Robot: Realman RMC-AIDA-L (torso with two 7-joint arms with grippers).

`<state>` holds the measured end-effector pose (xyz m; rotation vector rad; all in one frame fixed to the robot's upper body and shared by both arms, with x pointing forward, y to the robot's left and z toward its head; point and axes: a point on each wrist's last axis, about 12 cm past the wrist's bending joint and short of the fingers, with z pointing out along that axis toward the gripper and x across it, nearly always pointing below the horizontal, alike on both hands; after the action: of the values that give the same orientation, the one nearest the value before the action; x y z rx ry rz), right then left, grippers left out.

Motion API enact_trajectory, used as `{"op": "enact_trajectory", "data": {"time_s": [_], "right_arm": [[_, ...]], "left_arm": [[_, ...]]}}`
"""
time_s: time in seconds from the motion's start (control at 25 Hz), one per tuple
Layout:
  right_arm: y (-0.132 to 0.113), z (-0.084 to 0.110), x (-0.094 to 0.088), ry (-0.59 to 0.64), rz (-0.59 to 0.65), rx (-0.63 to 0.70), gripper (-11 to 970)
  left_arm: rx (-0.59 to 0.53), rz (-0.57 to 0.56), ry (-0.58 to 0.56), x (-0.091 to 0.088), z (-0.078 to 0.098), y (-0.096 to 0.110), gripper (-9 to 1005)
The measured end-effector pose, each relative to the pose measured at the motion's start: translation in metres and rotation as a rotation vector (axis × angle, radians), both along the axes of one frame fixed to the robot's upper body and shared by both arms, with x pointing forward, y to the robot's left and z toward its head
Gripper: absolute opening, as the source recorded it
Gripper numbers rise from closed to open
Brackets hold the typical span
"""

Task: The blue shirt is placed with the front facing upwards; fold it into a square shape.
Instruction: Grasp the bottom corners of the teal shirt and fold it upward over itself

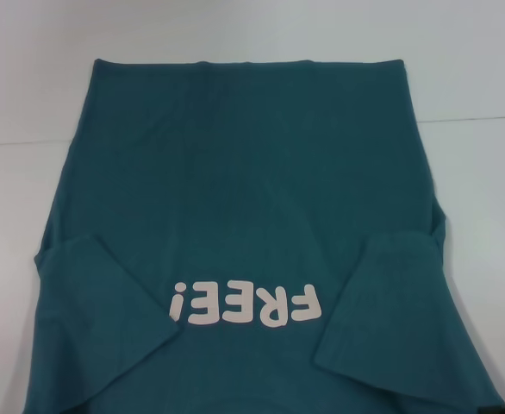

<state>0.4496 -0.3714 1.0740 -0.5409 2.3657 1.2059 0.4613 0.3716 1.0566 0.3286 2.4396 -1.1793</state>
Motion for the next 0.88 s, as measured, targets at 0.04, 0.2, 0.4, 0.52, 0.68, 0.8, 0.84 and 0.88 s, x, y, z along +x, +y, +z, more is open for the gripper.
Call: {"op": "enact_trajectory", "data": {"time_s": [0.04,0.2,0.4,0.52,0.68,0.8,0.84,0.88], "right_arm": [[0.000,-0.001,-0.001,-0.003,0.001,0.001,41],[-0.001,-0.001,-0.004,-0.017,0.009,0.008,42],[-0.002,-0.002,-0.006,-0.015,0.005,0.007,42],[-0.003,-0.003,-0.007,-0.014,-0.003,0.002,42],[-0.005,-0.004,-0.007,-0.021,-0.019,-0.005,41],[-0.006,-0.005,-0.006,-0.034,-0.043,-0.008,41],[-0.006,-0.005,-0.005,-0.039,-0.048,-0.006,41],[-0.006,-0.004,-0.004,-0.046,-0.052,-0.002,41]], "left_arm": [[-0.001,0.001,-0.001,0.000,0.000,0.000,53],[-0.002,-0.001,-0.006,-0.002,-0.001,0.000,53],[-0.007,-0.004,-0.007,-0.007,-0.003,0.001,53],[-0.013,-0.009,-0.006,-0.010,-0.004,0.001,53],[-0.020,-0.017,-0.009,-0.012,-0.005,0.000,53],[-0.031,-0.028,-0.013,-0.014,-0.005,-0.002,53],[-0.034,-0.027,-0.015,-0.014,-0.005,-0.002,53],[-0.042,-0.023,-0.021,-0.014,-0.004,-0.002,53]]}}
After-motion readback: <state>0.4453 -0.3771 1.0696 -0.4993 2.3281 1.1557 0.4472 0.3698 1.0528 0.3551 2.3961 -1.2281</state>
